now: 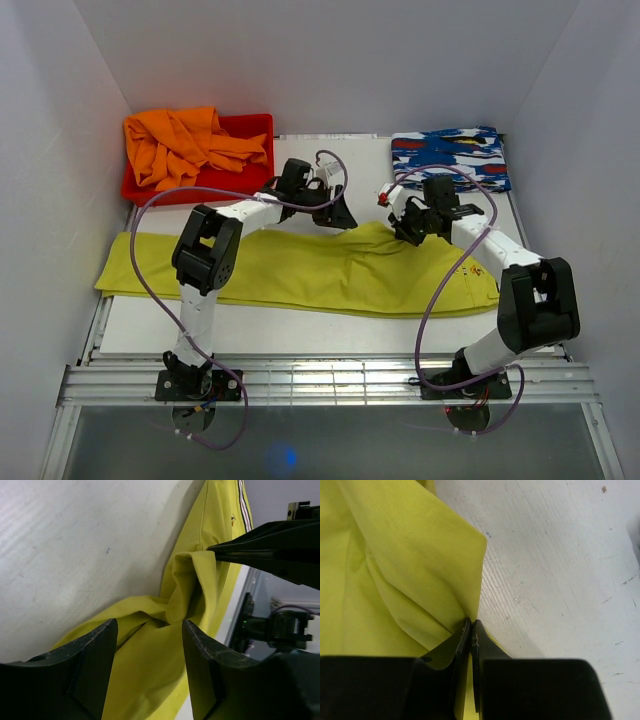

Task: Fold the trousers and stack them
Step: Fold the trousers

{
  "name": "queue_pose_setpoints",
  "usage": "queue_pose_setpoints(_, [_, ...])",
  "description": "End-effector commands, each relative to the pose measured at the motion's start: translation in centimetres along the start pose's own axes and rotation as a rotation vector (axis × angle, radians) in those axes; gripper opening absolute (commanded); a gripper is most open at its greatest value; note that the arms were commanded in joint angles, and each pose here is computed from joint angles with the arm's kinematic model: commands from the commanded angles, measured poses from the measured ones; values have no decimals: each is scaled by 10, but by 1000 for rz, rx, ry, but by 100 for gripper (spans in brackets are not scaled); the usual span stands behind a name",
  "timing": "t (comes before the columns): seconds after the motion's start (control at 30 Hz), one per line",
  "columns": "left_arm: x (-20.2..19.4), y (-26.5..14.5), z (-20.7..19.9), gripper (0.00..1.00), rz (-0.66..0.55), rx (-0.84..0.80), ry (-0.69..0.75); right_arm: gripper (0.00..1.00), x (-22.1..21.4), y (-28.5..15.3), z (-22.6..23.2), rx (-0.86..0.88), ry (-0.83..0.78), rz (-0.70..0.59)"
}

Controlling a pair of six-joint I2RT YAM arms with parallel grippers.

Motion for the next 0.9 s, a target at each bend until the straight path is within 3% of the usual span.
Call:
queue_pose_setpoints(0.0, [13,0,-27,63,-42,-158,-65,8,15,-8,-2,-68,-76,-67])
queue_pose_setpoints(0.13, [18,5,-36,54,-40,-281,-113,8,14,-8,-5,-108,-48,-52])
queue_pose_setpoints(0.33, [21,18,-45,61,-24,-380,-140,8,10,-12,-7,-152,-40,-39])
queue_pose_setpoints(0.37, [21,20,-45,62,-25,-390,-151,17,7,-13,-6,-150,-36,-24])
queue_pose_setpoints(0.43, [24,22,-47,62,-44,-410,-147,25,10,-16,-7,-170,-24,-26])
queue_pose_setpoints(0.47, [23,25,-44,62,-41,-408,-160,38,11,-22,-9,-193,-20,-29])
queue_pose_setpoints(0.57, [26,30,-42,61,-45,-419,-169,61,10,-41,-20,-257,23,-49])
queue_pose_setpoints(0.63, [24,35,-37,61,-41,-420,-173,65,1,-52,-26,-268,72,-24])
queue_pose_setpoints(0.7, [24,39,-33,57,-44,-416,-171,65,-14,-71,-44,-287,163,3])
queue_pose_setpoints(0.73, [25,41,-31,47,-50,-411,-168,64,-36,-82,-48,-273,243,68])
queue_pose_setpoints(0.87, [32,45,-23,25,-97,-370,-107,53,-93,-106,-53,-183,491,247])
Point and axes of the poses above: each gripper's point midway between its finger pads, its own y axis out along the fingers, its own z axis along the line the jaws close on, x = y × z, the point moved 7 cm from there along -y, back along the fingers, and after that the axes turned 9 degrees about y, right-handed, at the moved point
